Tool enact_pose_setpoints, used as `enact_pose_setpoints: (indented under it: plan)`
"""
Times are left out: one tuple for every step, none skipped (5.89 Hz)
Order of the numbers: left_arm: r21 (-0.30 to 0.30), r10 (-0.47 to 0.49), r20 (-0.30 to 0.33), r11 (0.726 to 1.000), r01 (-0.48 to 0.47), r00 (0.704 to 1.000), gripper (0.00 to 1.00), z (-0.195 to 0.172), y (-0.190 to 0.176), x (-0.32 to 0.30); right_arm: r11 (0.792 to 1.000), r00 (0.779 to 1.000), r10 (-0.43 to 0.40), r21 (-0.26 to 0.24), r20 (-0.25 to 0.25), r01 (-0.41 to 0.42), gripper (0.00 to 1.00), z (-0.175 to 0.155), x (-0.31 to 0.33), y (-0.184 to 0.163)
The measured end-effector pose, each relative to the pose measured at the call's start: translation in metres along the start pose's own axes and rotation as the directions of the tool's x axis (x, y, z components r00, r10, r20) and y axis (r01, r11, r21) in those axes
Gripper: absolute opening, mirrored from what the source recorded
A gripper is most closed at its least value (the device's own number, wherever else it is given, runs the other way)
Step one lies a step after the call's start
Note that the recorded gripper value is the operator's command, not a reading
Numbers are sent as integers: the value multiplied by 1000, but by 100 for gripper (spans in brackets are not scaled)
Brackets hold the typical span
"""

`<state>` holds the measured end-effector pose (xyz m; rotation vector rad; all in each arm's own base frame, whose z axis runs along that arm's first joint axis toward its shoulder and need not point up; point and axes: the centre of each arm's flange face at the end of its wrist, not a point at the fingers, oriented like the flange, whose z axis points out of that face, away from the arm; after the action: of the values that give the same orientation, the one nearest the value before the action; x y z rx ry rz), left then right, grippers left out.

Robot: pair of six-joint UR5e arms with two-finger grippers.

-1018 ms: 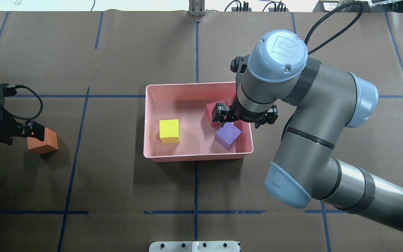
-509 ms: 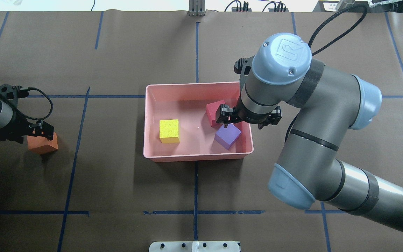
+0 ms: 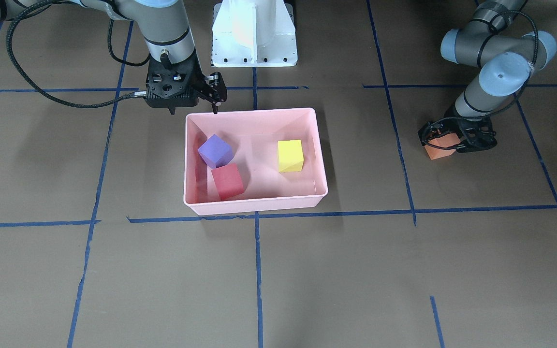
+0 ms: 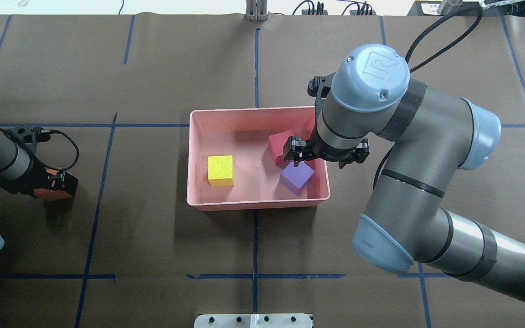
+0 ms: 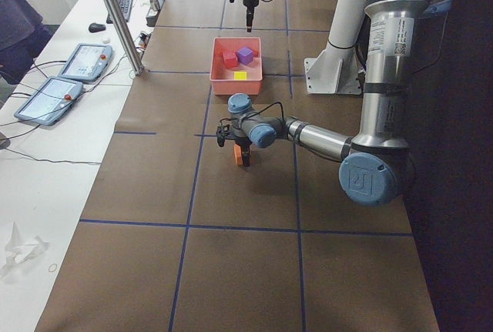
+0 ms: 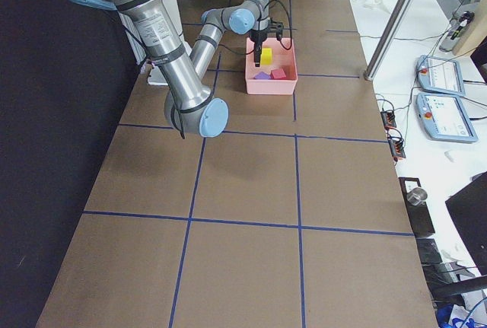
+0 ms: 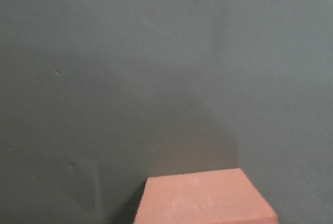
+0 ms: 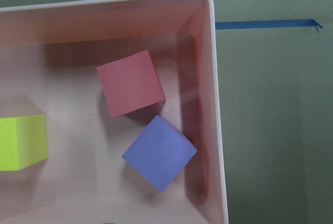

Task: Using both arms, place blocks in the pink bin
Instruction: 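Grasp the orange cube with the left gripper while the right gripper releases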

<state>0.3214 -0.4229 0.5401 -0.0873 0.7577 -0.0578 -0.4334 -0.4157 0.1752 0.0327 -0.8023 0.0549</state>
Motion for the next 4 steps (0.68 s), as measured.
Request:
enact_pose_setpoints:
  plan:
    - [-22, 11, -23, 1000, -11, 1000, 38, -3, 4, 8, 1000, 1000, 0, 1, 0, 0, 100, -1, 1, -1]
    - [-43, 17, -59, 999, -20, 998, 38, -17, 6, 17, 1000, 1000, -7, 4, 2, 7, 100, -3, 3, -4]
    - [-37, 11, -82, 999, -14, 997, 38, -44, 5, 29, 999, 1000, -30, 11, 3, 30, 100, -8, 12, -9]
    - [-20, -3, -90, 1000, 1, 996, 39, -83, -2, 61, 997, 997, -73, 24, 0, 73, 100, -13, 28, -15]
